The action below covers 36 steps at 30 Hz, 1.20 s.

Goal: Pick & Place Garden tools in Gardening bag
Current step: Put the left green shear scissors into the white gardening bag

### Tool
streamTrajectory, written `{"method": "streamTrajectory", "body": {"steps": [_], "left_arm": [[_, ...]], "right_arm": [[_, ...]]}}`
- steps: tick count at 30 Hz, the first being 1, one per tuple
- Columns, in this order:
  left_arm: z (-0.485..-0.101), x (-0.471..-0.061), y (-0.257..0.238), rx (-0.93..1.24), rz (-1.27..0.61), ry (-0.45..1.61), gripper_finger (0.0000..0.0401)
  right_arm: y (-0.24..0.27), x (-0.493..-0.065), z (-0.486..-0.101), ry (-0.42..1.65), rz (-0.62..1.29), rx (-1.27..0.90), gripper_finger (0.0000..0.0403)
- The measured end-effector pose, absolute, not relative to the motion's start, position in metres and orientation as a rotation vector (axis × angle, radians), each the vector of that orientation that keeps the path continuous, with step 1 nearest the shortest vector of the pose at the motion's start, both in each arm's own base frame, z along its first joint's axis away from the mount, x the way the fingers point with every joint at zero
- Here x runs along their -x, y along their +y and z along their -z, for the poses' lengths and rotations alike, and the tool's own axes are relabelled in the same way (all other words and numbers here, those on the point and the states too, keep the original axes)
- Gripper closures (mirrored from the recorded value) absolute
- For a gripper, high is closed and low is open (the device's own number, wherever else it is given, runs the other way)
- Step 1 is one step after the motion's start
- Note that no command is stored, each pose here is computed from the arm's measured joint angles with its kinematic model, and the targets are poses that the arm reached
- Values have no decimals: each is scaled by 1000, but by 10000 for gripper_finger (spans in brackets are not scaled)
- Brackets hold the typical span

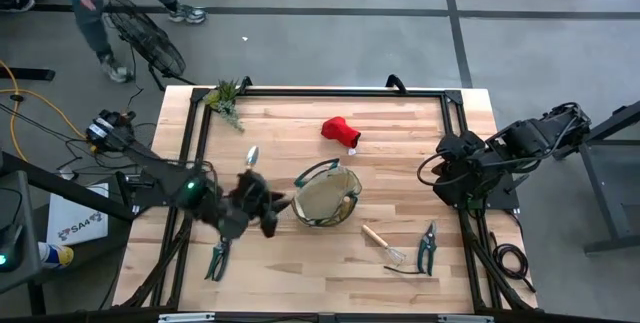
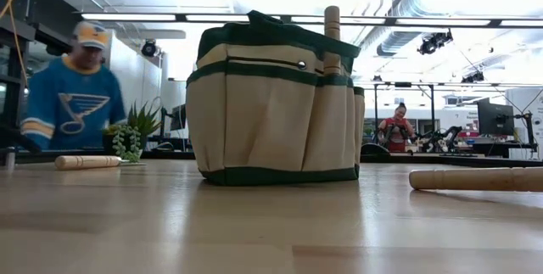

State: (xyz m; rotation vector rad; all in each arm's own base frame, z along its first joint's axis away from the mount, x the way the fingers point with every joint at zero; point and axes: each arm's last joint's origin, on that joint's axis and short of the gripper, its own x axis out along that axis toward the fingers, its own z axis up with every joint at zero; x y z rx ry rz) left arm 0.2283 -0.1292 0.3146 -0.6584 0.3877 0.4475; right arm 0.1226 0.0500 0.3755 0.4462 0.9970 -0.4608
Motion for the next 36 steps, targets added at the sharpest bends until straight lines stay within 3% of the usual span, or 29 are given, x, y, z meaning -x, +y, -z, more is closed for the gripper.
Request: {"method": "streamTrajectory", "body": {"steps": [7, 16, 25, 36], "left_arm": [[-289, -190, -150, 930, -548, 731, 266], [-275, -162, -166, 1116, -697, 1099, 266], [-249, -171, -192, 1175, -766, 1342, 266], [-220, -187, -215, 1252, -850, 1467, 266]], "right_arm": [[50, -122, -376, 995, 456, -440, 401], [50, -122, -376, 992, 456, -435, 401], [50, -122, -376, 991, 457, -436, 401], [50, -122, -376, 990, 458, -439, 401]]}}
